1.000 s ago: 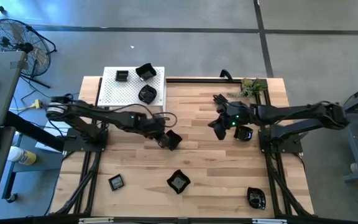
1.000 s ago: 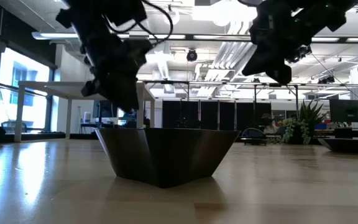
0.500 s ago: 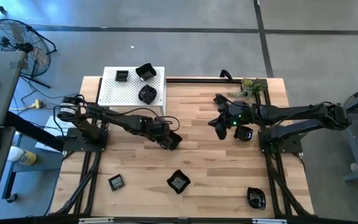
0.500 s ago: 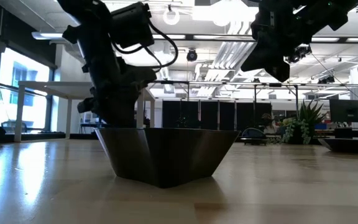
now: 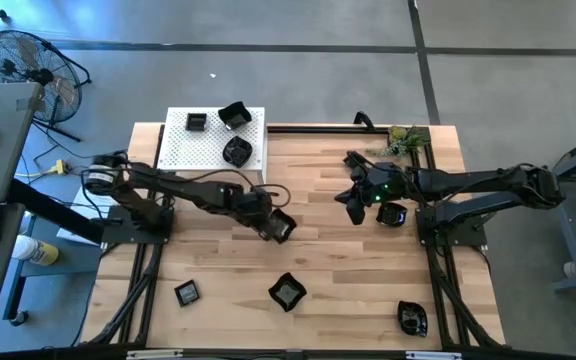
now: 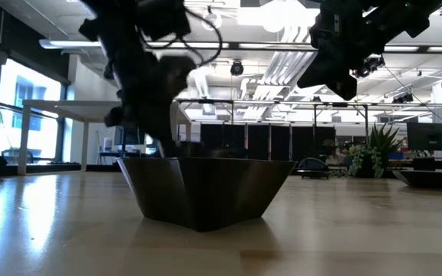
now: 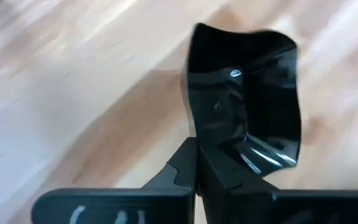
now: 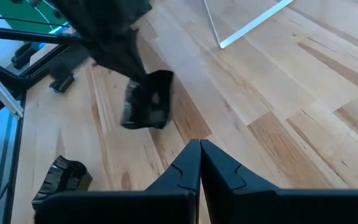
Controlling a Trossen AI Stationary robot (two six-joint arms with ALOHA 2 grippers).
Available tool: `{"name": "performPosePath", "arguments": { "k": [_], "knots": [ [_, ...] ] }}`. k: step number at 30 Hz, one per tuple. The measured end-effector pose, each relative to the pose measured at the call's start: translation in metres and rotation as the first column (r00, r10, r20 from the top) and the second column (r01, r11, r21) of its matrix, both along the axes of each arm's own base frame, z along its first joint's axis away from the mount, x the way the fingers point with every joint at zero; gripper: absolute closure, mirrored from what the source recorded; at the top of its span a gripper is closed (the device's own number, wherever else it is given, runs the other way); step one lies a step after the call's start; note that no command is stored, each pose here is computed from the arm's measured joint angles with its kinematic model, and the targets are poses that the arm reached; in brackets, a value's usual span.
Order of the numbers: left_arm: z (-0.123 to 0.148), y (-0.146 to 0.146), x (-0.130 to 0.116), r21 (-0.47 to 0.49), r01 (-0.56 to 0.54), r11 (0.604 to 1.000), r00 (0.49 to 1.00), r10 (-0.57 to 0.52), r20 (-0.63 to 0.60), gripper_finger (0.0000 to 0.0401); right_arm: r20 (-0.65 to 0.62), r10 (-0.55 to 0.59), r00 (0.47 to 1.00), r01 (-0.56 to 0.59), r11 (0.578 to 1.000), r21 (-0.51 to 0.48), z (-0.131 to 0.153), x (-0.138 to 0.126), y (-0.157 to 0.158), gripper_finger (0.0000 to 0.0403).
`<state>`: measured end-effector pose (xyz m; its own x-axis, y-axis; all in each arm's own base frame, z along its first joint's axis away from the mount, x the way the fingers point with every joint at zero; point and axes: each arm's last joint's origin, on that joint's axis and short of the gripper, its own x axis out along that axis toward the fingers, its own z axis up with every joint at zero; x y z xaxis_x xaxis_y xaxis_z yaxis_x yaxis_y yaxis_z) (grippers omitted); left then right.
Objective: Pick & Place Mini shaped plates
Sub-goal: Stack the black distorted square plate on top of the other black distorted square plates on the shelf
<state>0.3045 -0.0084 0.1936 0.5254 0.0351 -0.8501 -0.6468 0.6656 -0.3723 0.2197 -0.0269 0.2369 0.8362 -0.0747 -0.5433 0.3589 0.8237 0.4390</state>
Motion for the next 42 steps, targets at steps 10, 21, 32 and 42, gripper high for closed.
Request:
{"name": "performPosePath", "arguments": {
  "k": [10,21,32,42],
  "knots": [
    [0.135,0.037,0.004,0.038,0.127,0.991,0.958,-0.132,0.254,0.04,0.001,0.011,1.0,-0.011,1.0,-0.021,0.0,0.0,0.0,0.0401],
    [0.22,0.156,-0.073,0.202,0.043,0.978,0.984,-0.076,0.159,0.0401,-0.001,0.023,1.0,-0.023,0.999,-0.033,0.0,0.0,0.0,0.0401],
    [0.205,0.253,-0.152,0.257,-0.035,0.966,0.995,0.01,0.097,0.0401,0.0,0.021,1.0,-0.021,0.999,-0.028,0.0,0.0,0.0,0.0401],
    [0.179,0.287,-0.158,0.307,0.097,0.947,0.994,-0.105,0.011,0.0401,0.0,0.02,1.0,-0.02,0.999,-0.028,0.0,0.0,0.0,0.0401]
  ]
}}
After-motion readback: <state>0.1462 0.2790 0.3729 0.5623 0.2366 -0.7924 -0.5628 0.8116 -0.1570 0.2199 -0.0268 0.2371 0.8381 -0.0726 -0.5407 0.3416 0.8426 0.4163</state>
